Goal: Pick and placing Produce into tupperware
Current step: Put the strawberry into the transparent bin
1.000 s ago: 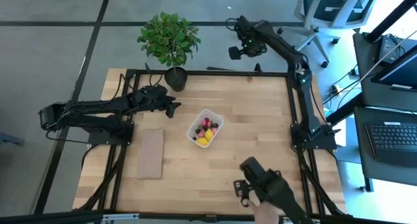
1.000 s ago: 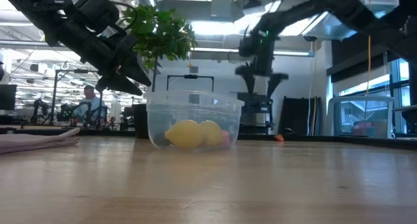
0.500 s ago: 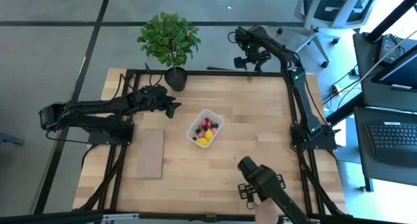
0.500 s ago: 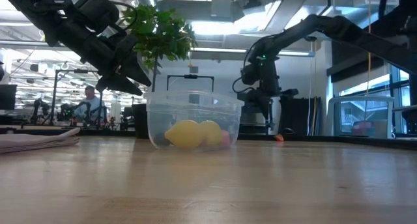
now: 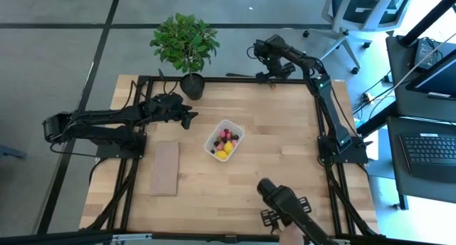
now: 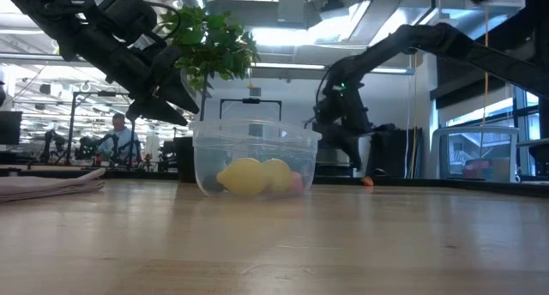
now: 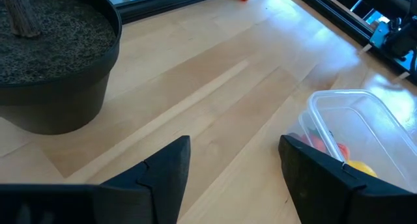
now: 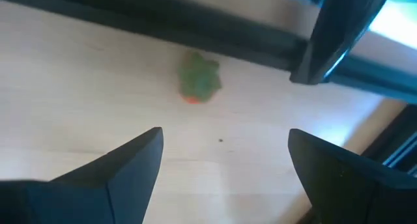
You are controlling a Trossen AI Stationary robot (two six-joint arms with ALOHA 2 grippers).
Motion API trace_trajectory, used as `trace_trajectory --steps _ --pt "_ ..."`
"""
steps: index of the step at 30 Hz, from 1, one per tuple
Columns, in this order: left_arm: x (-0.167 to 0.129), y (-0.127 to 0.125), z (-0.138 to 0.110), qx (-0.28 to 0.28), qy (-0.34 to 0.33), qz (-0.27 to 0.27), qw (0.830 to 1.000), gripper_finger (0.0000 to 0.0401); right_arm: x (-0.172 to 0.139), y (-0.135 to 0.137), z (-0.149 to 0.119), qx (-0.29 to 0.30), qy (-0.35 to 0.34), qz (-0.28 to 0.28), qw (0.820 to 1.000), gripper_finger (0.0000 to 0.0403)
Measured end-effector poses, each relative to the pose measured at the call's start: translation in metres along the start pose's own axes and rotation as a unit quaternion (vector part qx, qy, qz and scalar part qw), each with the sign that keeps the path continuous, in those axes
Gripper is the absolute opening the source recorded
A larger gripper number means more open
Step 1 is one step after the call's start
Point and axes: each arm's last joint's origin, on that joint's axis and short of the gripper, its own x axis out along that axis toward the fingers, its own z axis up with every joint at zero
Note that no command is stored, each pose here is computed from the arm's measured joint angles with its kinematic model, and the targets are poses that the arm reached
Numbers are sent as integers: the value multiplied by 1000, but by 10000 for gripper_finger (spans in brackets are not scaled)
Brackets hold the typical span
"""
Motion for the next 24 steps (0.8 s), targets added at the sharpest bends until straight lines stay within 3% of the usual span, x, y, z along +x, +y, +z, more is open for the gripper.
trace_trajectory --steps 10,24 --pt "0 0 0 1 0 0 1000 225 47 4 -2 -15 34 -13 999 331" --pt "0 0 0 1 1 1 1000 225 40 8 6 -27 -11 4 1000 331"
